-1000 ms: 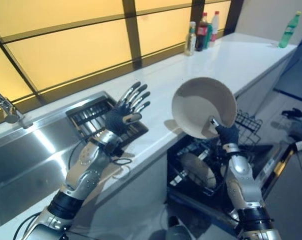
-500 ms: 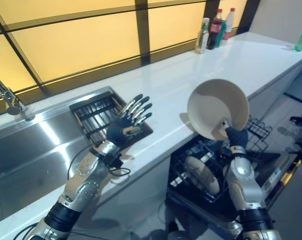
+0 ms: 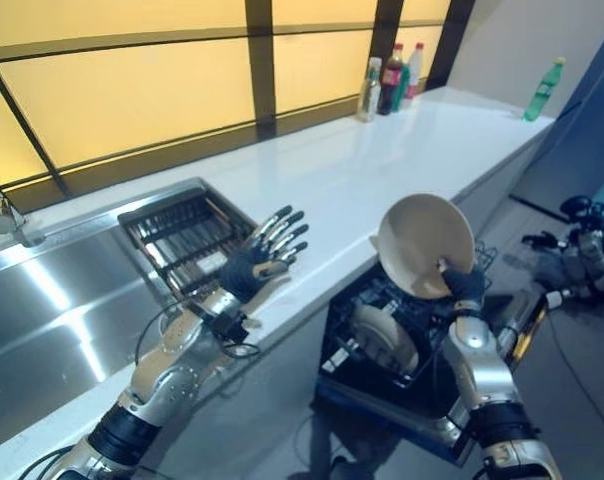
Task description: Pick up plates and place into dishwasher.
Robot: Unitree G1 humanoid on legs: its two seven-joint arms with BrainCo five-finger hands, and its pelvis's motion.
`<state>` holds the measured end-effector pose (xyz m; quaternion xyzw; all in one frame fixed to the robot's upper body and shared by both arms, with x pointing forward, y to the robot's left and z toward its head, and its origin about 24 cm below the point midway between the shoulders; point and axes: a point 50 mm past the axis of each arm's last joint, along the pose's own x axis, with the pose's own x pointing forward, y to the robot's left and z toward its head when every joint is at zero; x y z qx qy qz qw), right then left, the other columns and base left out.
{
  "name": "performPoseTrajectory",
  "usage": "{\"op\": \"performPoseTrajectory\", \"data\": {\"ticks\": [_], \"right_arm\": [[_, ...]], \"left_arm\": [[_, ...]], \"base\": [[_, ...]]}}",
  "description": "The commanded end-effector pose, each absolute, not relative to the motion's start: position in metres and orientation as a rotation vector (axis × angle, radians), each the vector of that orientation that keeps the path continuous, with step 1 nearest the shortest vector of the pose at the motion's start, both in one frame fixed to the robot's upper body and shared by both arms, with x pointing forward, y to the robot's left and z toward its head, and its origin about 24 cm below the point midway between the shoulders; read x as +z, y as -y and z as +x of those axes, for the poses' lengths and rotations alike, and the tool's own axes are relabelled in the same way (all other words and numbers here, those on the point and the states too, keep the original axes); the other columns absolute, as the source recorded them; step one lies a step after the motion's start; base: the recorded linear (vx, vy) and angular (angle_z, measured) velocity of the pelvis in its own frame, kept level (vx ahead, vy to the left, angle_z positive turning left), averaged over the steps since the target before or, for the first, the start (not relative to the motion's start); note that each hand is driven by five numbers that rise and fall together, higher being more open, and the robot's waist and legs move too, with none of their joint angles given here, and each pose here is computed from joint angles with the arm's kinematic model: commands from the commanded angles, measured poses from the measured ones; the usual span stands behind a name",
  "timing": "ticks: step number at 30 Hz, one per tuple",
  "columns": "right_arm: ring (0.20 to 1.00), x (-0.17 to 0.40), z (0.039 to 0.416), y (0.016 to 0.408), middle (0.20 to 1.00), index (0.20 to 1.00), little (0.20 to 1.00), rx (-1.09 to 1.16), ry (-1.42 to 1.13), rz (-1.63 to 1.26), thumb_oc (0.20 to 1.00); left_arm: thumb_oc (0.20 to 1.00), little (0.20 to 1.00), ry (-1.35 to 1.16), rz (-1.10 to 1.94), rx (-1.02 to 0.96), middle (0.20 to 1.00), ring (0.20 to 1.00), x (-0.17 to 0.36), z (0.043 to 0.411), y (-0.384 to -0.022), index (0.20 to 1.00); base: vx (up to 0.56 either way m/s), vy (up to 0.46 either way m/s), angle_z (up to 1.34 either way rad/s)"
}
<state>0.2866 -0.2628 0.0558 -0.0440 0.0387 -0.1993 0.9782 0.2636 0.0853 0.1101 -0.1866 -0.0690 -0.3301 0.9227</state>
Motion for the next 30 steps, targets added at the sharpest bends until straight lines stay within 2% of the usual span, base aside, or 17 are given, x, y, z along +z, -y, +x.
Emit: {"op": "performPoseTrajectory", "data": {"ticks": [1,7,14,19,30], "right_arm": [[0.2,0.096,0.304,0.276,0.2,0.2,0.2,-0.411,0.087,-0.138,0.2],[0.2,0.09,0.301,0.277,0.2,0.2,0.2,-0.402,0.051,-0.183,0.2],[0.2,0.081,0.302,0.277,0.2,0.2,0.2,-0.421,0.03,-0.259,0.2],[0.2,0.082,0.309,0.288,0.2,0.2,0.2,-0.448,-0.011,-0.38,0.2],[0.2,0.094,0.315,0.309,0.2,0.2,0.2,-0.525,-0.013,-0.347,0.2]], "left_arm": [[1.0,1.0,0.201,-0.427,-0.769,1.0,1.0,0.123,0.253,-0.07,1.0],[1.0,1.0,0.091,-0.412,-0.808,1.0,1.0,0.1,0.245,-0.071,1.0],[1.0,1.0,0.017,-0.409,-0.98,1.0,1.0,0.077,0.221,-0.07,1.0],[1.0,1.0,-0.044,-0.537,-1.048,1.0,1.0,0.069,0.211,-0.07,1.0],[1.0,1.0,-0.29,-0.693,-1.165,1.0,1.0,0.016,0.177,-0.082,1.0]], "base": [[0.07,-0.153,-0.01],[0.09,-0.122,0.05],[0.08,-0.13,-0.05],[0.08,-0.086,0.0],[0.02,-0.042,0.06]]}}
